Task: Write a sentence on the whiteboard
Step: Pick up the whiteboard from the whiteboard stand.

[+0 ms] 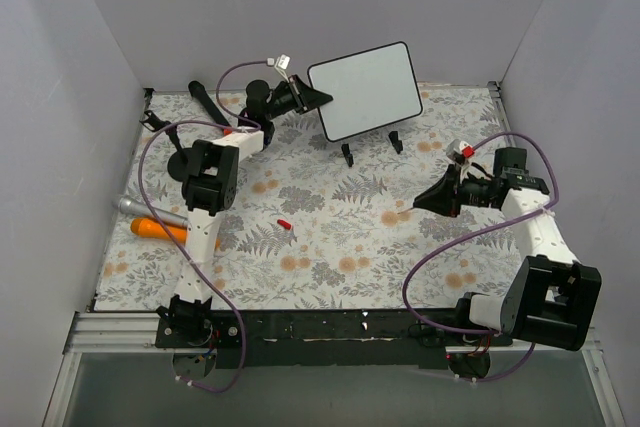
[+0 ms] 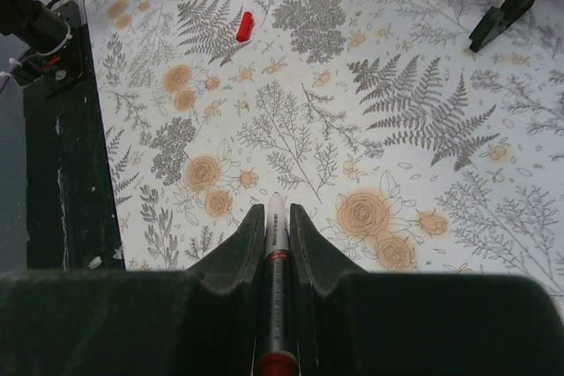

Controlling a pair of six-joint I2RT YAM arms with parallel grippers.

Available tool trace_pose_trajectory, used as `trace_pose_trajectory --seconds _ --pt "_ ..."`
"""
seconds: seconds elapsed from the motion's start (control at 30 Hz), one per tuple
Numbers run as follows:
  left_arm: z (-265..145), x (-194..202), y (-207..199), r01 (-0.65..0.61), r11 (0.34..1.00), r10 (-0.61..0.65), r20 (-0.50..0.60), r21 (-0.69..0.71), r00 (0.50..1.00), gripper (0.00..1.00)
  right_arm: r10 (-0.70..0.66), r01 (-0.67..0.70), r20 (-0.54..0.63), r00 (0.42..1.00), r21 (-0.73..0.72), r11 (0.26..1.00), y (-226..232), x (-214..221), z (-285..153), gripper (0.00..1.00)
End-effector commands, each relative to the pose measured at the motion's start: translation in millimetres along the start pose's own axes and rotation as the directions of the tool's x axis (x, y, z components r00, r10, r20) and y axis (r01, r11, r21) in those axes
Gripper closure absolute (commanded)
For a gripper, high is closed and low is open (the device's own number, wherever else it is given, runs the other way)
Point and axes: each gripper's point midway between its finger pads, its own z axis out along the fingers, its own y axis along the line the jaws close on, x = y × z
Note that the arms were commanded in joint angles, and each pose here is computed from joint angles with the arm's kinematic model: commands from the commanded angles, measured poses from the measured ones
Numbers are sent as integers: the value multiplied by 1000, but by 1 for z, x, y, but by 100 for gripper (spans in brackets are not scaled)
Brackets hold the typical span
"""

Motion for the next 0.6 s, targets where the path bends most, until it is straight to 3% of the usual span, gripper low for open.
trace_pose_trajectory --seconds 0.0,0.07,0.13,0.17,0.23,0.3,0.57 --pt "-10 -79 -138 -211 964 189 145 159 971 100 -83 84 41 996 -18 996 12 -38 -9 99" --pt "-16 -85 -164 -237 956 210 163 172 964 100 -151 151 34 988 -17 988 12 -55 -13 99" --pt "-23 -78 -172 -224 961 198 164 165 967 100 -111 111 16 994 -43 993 21 -59 -16 99" --pt "-28 -81 -193 -246 953 215 179 176 960 100 -199 199 20 980 -40 979 21 -74 -20 99" --pt "-34 -66 -194 -222 962 196 167 156 966 100 -149 150 14 989 -72 986 33 -79 -22 99" --pt "-42 -67 -225 -258 952 224 204 162 953 100 -155 156 26 988 -68 985 37 -95 -26 99" --pt "-72 -11 -258 -230 967 209 180 107 961 100 -219 221 49 974 -33 975 55 -127 -35 99"
